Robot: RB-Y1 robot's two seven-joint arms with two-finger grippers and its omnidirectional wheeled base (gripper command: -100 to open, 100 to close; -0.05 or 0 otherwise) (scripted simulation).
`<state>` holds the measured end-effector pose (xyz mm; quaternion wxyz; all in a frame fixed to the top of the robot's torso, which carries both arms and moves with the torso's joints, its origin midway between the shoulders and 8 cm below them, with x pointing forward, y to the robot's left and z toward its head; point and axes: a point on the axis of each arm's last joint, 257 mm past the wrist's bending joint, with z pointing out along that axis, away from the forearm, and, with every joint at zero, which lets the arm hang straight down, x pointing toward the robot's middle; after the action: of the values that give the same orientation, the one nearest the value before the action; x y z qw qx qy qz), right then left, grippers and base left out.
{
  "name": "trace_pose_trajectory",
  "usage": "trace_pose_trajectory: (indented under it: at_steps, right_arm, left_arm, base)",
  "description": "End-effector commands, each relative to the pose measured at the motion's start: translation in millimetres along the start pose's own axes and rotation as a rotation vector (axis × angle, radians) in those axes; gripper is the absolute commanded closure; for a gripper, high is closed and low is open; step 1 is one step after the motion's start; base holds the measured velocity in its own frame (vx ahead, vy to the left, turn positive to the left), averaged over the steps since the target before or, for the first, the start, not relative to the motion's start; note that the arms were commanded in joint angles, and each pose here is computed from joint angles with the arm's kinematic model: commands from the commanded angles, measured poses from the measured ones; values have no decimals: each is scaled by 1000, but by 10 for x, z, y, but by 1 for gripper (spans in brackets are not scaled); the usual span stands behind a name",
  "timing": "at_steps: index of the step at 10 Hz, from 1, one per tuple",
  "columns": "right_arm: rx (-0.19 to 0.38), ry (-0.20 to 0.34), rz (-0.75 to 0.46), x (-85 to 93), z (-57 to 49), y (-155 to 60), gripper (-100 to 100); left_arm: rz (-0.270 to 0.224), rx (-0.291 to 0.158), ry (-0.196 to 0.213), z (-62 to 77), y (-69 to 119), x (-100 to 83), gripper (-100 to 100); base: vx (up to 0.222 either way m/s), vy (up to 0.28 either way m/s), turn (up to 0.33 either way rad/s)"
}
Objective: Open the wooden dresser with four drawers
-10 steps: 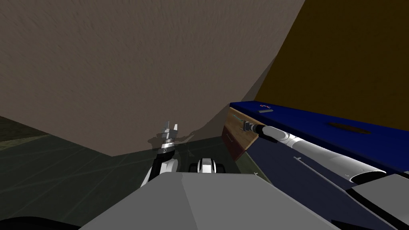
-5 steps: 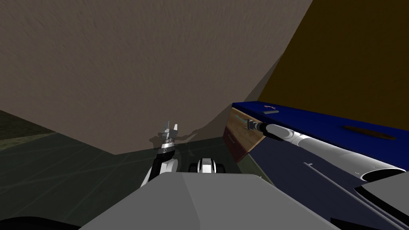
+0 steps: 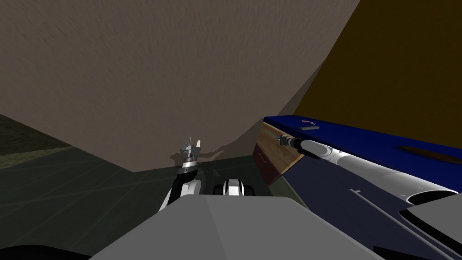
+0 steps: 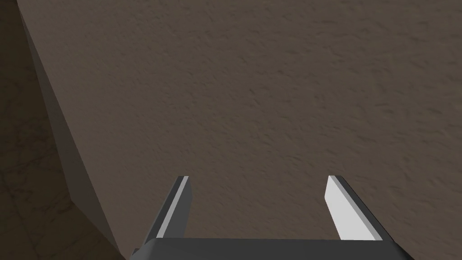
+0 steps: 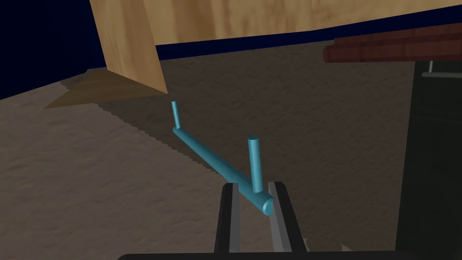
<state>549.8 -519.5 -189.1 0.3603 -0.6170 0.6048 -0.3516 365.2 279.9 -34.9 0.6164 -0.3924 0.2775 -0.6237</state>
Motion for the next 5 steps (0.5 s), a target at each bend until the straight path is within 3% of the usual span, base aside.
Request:
trace_pose_trajectory:
  at_steps: [1, 5]
  right_arm:
    - [-1, -3, -1, -24, -39, 29, 100]
    - [-7, -5, -6, -72, -154, 129, 100]
  left_arm:
    - [0, 0, 0, 0, 0, 0, 0]
    - [0, 0, 0, 0, 0, 0, 0]
  base:
    - [17, 41, 7]
    - [54, 86, -27]
